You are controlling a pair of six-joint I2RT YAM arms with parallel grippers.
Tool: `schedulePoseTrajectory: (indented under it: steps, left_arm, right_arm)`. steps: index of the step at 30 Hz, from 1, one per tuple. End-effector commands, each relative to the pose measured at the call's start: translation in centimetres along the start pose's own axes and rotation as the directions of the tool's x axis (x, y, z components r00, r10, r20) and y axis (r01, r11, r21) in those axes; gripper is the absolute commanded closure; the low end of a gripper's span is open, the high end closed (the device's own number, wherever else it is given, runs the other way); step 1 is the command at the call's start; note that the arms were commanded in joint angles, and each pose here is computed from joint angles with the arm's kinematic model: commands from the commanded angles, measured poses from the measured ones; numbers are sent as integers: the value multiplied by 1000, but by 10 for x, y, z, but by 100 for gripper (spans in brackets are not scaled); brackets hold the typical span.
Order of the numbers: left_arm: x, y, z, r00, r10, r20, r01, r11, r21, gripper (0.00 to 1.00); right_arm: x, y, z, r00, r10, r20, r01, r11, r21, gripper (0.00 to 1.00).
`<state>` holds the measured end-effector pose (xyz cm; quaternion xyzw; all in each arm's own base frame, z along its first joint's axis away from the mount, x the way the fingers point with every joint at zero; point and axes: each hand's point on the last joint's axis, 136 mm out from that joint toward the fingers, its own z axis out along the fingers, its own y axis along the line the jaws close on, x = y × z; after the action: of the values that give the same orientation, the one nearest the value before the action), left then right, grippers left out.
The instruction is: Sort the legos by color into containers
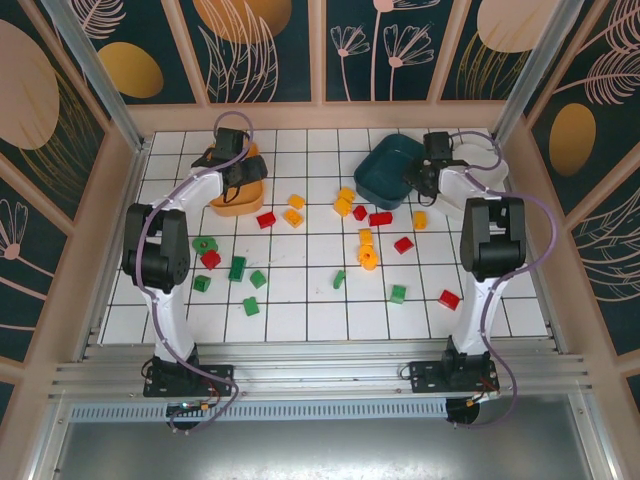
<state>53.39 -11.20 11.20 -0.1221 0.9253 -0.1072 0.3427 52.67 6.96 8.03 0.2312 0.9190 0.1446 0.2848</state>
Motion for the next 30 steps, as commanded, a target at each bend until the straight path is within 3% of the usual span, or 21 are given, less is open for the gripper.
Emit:
schedulePoseTrajectory:
  steps: [1, 7, 16, 22, 30]
  left_arm:
    - [5, 4, 11, 999, 37, -19, -37, 999, -29, 33]
    - [13, 12, 21, 997, 68, -40, -70, 996, -63, 35]
    - [24, 1, 36, 991, 120, -61, -122, 992, -20, 41]
    - [30, -4, 42, 989, 133, -67, -133, 991, 8, 53]
    - [36, -17, 45, 985, 153, -82, -148, 986, 73, 79]
  right_arm:
    - [0, 2, 5, 1000, -2, -10, 2, 1000, 28, 62]
    - [3, -1, 15, 1000, -13, -9, 14, 997, 73, 74]
    - [-7, 17, 18, 997, -70, 17, 68, 994, 86, 90]
    - [-12, 39, 25, 992, -114, 50, 109, 989, 101, 97]
    - [-5, 89, 48, 982, -181, 51, 179, 983, 44, 100]
